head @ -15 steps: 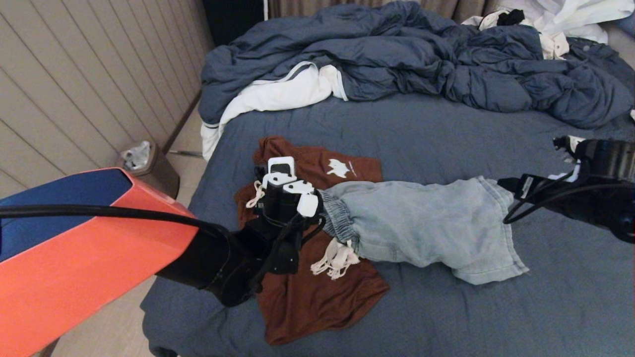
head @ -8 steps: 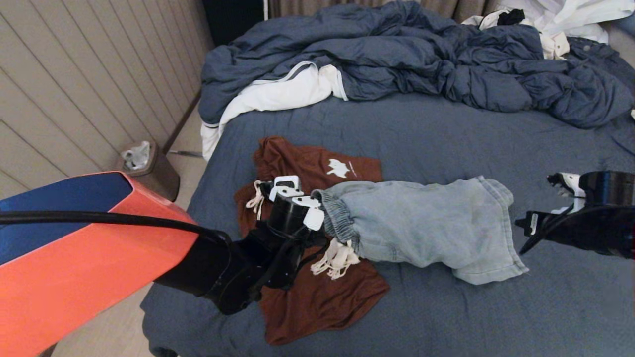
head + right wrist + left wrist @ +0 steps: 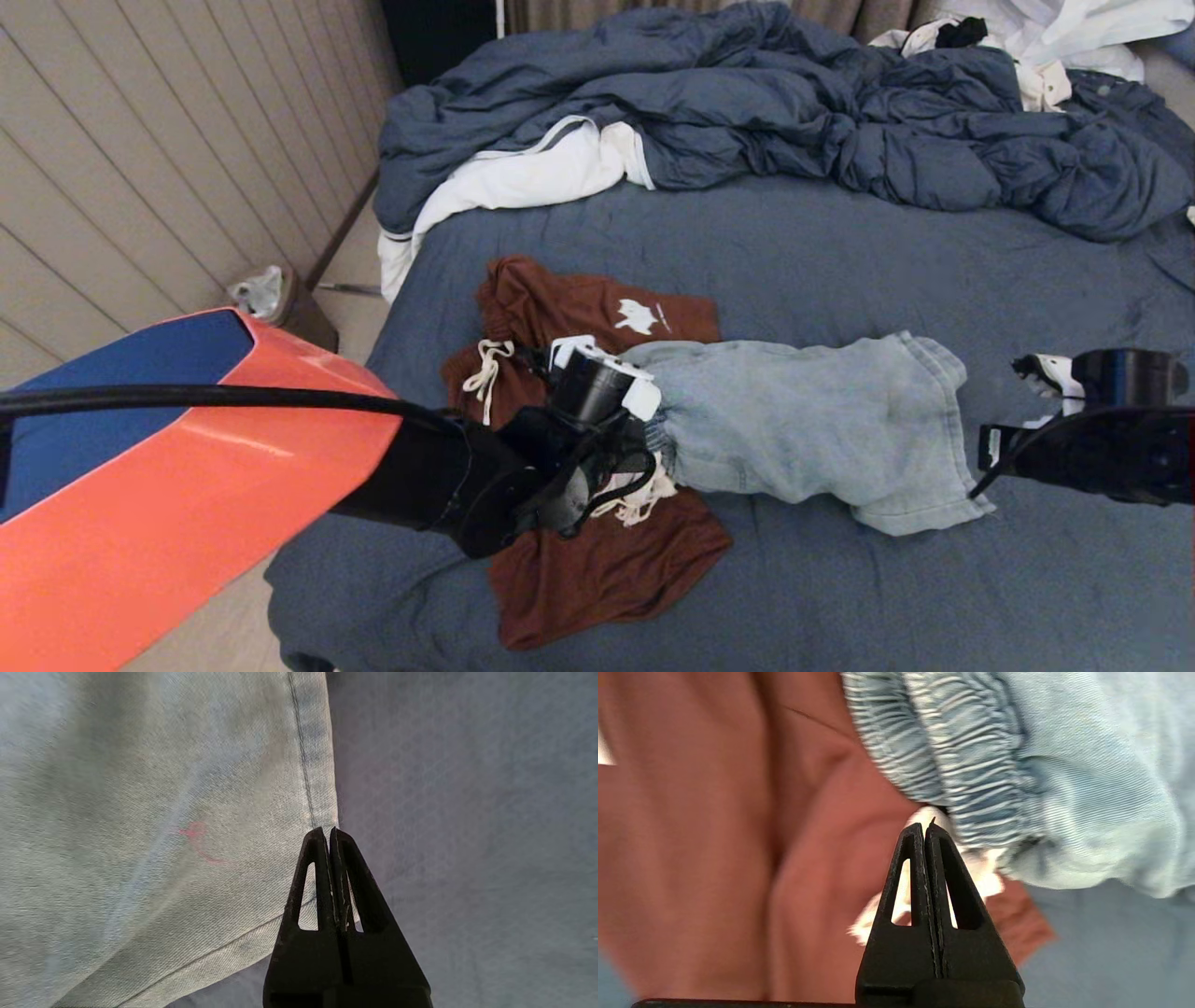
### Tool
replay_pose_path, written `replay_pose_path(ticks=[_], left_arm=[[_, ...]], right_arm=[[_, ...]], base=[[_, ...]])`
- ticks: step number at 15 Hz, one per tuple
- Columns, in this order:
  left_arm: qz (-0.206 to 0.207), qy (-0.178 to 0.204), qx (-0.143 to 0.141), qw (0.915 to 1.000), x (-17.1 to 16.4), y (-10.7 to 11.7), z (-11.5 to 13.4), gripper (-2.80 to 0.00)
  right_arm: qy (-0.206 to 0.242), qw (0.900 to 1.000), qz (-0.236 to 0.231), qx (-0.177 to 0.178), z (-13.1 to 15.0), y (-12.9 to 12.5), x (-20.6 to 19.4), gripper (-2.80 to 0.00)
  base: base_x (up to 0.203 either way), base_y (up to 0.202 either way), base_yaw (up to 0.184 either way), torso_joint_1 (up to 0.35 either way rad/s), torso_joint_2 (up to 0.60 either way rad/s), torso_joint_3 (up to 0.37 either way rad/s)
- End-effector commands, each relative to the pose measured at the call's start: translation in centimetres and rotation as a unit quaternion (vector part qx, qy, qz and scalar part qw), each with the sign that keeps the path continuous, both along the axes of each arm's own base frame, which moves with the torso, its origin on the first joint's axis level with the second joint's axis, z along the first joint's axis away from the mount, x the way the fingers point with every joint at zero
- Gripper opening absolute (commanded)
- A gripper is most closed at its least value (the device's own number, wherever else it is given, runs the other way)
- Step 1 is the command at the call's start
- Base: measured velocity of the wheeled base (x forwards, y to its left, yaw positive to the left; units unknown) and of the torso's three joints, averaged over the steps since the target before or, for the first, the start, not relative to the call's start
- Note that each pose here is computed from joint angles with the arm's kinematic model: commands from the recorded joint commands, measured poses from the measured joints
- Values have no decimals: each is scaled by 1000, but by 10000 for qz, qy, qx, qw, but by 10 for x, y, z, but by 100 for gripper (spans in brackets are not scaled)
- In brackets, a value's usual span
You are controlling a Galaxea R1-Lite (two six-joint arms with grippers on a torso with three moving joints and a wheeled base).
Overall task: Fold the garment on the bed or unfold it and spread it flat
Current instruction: Unford the blue shorts
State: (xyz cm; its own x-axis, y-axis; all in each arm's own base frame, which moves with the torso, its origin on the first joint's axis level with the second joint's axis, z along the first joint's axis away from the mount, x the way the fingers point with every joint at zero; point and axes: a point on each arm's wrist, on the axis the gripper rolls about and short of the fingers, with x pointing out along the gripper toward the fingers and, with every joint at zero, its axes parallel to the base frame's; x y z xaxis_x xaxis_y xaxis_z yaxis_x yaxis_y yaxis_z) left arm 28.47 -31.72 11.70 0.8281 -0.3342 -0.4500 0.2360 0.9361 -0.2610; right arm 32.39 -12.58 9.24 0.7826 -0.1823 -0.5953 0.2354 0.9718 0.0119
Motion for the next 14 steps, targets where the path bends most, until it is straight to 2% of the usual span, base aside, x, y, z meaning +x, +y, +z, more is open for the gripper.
replay_pose_path(ticks=[1,6,9,13,14], left_arm=[[-76,115,-18,9999,6,-9,-9,-280],[-162,266,146,9994,8,-23,-33,-280],[-284,294,197,9990,-2,-31,-38,-280],[-274,236,162,9992,-3,-31,-33,-280],[-269,230,148,9993,-3,-31,-32,-280]], right_arm=[[46,10000,14,26,-4,1,0,-280],[87,10000,17,24,-6,1,-1,-280],[137,9999,38,14,-9,1,0,-280],[407,9991,40,70,-31,-2,8,-280],[419,9991,29,66,-32,-3,7,0]], base=[[0,0,0,0,0,0],[0,0,0,0,0,0],[0,0,0,0,0,0],[0,0,0,0,0,0],[0,0,0,0,0,0]])
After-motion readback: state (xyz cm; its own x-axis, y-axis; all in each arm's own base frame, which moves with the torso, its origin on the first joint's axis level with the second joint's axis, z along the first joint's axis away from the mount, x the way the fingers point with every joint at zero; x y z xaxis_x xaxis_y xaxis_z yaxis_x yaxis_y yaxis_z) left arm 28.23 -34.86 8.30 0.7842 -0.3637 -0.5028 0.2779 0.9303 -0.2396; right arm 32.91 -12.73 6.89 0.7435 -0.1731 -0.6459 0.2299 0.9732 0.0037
